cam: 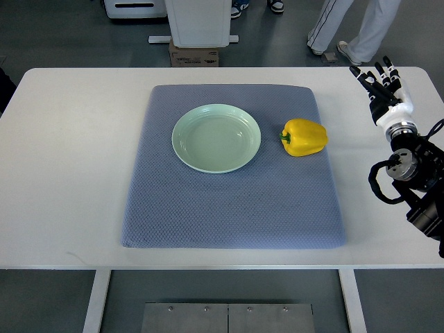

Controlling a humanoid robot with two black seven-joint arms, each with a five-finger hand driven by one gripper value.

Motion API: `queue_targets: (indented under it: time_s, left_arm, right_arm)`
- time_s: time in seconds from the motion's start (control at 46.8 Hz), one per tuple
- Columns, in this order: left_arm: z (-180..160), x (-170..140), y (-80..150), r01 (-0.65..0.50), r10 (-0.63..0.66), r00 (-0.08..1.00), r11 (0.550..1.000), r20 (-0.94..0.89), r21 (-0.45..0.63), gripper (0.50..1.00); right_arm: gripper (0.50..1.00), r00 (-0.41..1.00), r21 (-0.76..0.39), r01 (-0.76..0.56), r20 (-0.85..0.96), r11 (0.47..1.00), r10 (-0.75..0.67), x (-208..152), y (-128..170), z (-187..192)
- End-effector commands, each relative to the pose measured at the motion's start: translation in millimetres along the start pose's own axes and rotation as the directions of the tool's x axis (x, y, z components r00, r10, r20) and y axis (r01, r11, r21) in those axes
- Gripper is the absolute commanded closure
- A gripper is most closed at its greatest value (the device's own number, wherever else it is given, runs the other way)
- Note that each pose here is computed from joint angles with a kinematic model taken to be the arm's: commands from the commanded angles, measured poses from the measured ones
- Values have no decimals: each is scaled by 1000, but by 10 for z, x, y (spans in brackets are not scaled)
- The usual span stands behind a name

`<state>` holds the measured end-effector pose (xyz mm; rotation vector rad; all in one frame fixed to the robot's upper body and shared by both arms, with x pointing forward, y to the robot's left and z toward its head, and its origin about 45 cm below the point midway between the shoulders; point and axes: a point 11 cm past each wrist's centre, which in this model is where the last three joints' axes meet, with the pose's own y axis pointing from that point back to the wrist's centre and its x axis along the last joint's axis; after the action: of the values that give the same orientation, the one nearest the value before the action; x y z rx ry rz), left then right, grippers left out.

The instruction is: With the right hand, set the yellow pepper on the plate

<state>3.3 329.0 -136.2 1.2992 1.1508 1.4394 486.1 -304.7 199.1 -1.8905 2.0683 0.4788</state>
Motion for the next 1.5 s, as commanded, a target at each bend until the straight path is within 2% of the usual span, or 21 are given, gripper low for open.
queue_targets:
  time_s: [0.0,1.026,1.474]
  left_arm:
    - [-5,6,-1,-3,3,1000,1000,0,1,500]
    - [4,-15,0,13,-13,1000,1000,4,-1,500]
    - [4,-17,0,14,-14,1000,1000,4,-1,500]
  right_arm:
    - [500,1000,-1,1,1,1000,-1,1,2,4]
    - [500,1000,7,-2,-4,1000,2,17,-11,-38]
    - [500,1000,22,19,2,1000,-19,-102,-63,-111]
